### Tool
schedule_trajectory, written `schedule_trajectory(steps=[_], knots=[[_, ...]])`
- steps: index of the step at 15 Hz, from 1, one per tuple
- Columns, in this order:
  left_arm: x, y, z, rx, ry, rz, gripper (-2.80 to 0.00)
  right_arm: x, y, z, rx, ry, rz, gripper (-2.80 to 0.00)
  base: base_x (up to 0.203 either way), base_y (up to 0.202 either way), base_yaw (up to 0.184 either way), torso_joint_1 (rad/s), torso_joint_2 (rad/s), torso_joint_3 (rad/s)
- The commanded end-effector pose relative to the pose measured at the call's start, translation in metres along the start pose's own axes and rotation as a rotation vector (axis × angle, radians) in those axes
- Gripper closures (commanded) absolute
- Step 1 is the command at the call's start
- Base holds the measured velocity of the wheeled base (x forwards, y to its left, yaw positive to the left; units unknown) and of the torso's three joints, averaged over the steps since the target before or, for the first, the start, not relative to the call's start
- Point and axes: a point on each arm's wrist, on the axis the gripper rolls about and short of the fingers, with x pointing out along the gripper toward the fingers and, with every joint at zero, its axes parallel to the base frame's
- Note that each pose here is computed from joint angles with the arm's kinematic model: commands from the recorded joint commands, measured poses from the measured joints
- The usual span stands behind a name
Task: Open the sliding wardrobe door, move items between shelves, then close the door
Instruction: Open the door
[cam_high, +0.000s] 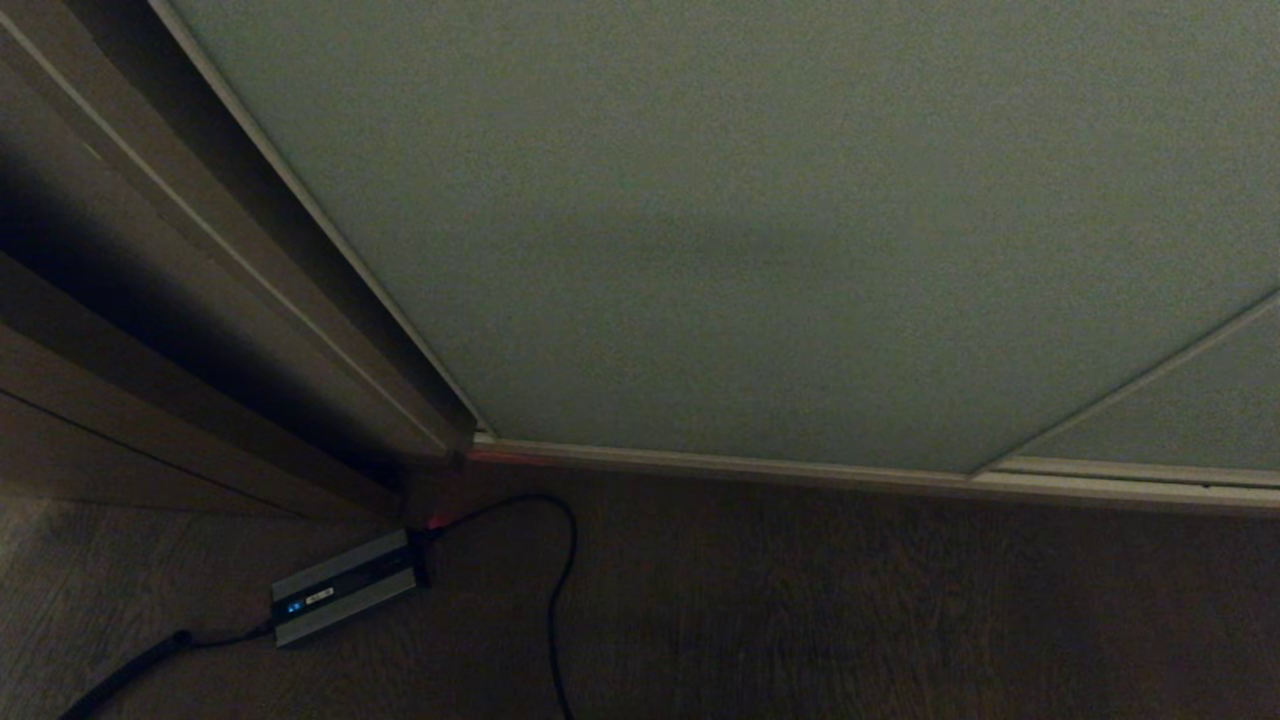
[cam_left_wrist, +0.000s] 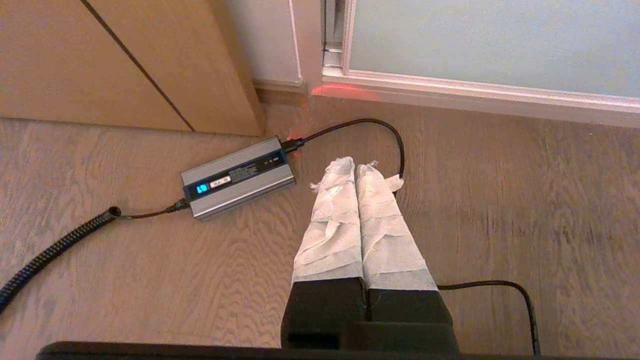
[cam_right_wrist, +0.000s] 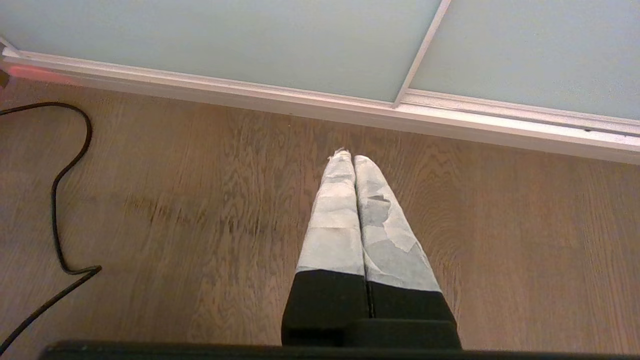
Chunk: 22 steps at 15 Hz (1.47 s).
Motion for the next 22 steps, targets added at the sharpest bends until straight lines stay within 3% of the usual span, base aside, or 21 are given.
schedule_trajectory(steps=[1, 17, 19, 20, 21, 22], knots=[[0.0, 0.0, 0.0, -0.002, 0.0, -0.001, 0.0, 0.0, 0.0, -0.001, -0.001, 0.005, 0.0, 0.0, 0.0, 0.0, 0.0, 0.0, 0.0, 0.0], [0.0, 0.0, 0.0, 0.003, 0.0, -0.001, 0.0, 0.0, 0.0, -0.001, -0.001, 0.004, 0.0, 0.0, 0.0, 0.0, 0.0, 0.0, 0.0, 0.0], [0.0, 0.0, -0.001, 0.027, 0.013, 0.002, 0.0, 0.0, 0.0, -0.001, -0.001, 0.004, 0.0, 0.0, 0.0, 0.0, 0.0, 0.0, 0.0, 0.0], [0.0, 0.0, 0.0, 0.072, 0.001, 0.0, 0.0, 0.0, 0.0, -0.001, -0.001, 0.005, 0.0, 0.0, 0.0, 0.0, 0.0, 0.0, 0.0, 0.0], [-0.001, 0.0, 0.006, 0.131, -0.041, 0.001, 0.0, 0.0, 0.0, -0.001, -0.001, 0.005, 0.0, 0.0, 0.0, 0.0, 0.0, 0.0, 0.0, 0.0], [-0.004, 0.0, 0.02, 0.143, -0.104, 0.005, 0.0, 0.0, 0.0, -0.001, -0.001, 0.005, 0.0, 0.0, 0.0, 0.0, 0.0, 0.0, 0.0, 0.0]])
